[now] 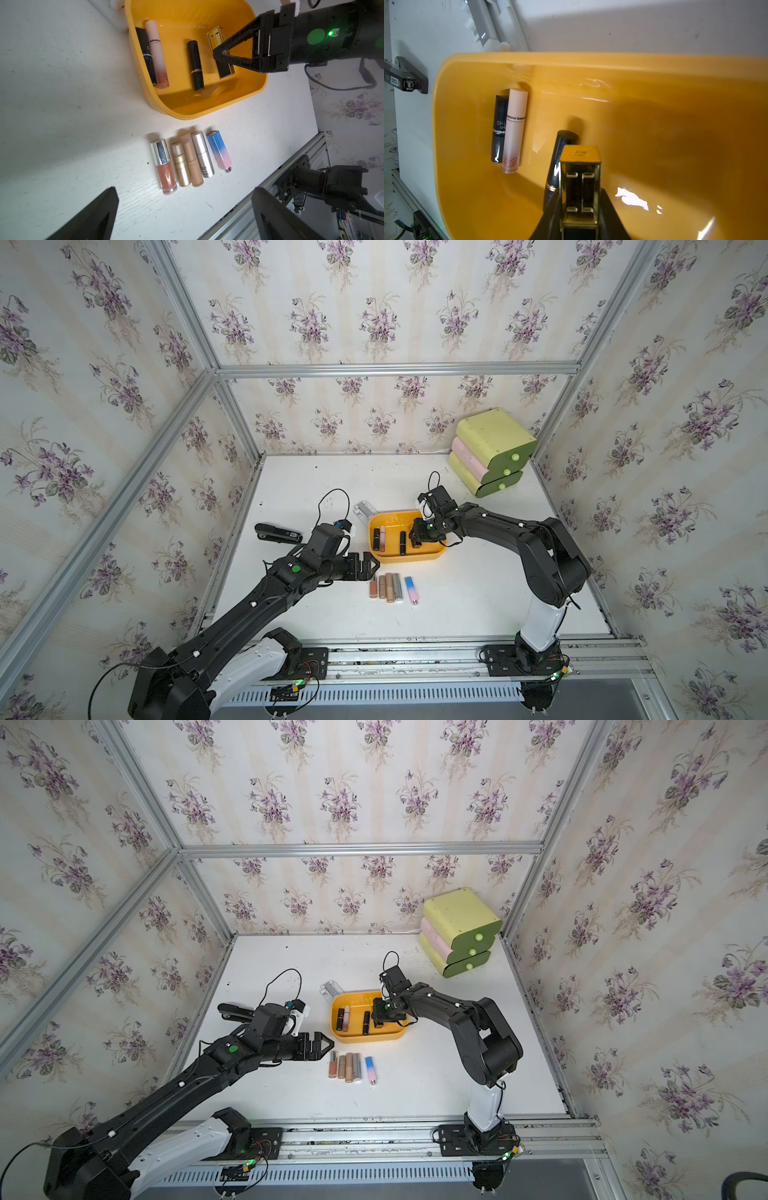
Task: Put the lipstick into the storage box
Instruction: Place the lipstick in the storage box.
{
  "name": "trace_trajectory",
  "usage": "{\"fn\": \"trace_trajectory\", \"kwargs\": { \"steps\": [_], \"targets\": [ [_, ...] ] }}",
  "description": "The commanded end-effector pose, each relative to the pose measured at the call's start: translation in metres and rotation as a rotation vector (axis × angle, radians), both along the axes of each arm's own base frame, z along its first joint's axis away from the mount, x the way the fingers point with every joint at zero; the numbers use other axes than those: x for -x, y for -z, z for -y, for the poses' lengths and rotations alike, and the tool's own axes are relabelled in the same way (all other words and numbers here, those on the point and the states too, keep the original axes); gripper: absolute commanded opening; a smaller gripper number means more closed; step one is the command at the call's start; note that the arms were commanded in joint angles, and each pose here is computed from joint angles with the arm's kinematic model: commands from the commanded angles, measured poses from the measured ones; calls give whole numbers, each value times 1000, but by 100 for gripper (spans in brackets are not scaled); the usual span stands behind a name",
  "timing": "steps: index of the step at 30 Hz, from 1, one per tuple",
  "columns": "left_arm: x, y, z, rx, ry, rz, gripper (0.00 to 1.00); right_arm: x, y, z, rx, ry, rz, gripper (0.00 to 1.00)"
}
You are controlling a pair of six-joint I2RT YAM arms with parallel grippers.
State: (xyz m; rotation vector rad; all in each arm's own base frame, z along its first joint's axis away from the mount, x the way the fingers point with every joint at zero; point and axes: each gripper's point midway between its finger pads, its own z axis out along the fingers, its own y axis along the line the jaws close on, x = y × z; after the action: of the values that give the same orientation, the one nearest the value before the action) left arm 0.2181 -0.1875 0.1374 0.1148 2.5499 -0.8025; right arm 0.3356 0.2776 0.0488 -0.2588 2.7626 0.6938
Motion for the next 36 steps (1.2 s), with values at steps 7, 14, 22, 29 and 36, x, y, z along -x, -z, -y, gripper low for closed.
{"fn": "trace_trajectory", "kwargs": {
  "steps": [7,14,22,29,36],
  "targets": [
    [5,2,-4,0,2,-6,100,-3,10,-10,-38,4,-15,20],
    [6,6,-6,-2,-5,-13,100,-6,16,-19,-51,-6,-28,20],
    [6,9,-7,-7,-5,-20,100,-5,21,-38,-70,-30,-44,23],
    [6,10,-9,-6,-13,-22,100,-4,19,-55,-97,-51,-48,35],
    [7,7,-11,-1,-16,-17,100,-6,2,-59,-126,-50,-28,44]
  ]
}}
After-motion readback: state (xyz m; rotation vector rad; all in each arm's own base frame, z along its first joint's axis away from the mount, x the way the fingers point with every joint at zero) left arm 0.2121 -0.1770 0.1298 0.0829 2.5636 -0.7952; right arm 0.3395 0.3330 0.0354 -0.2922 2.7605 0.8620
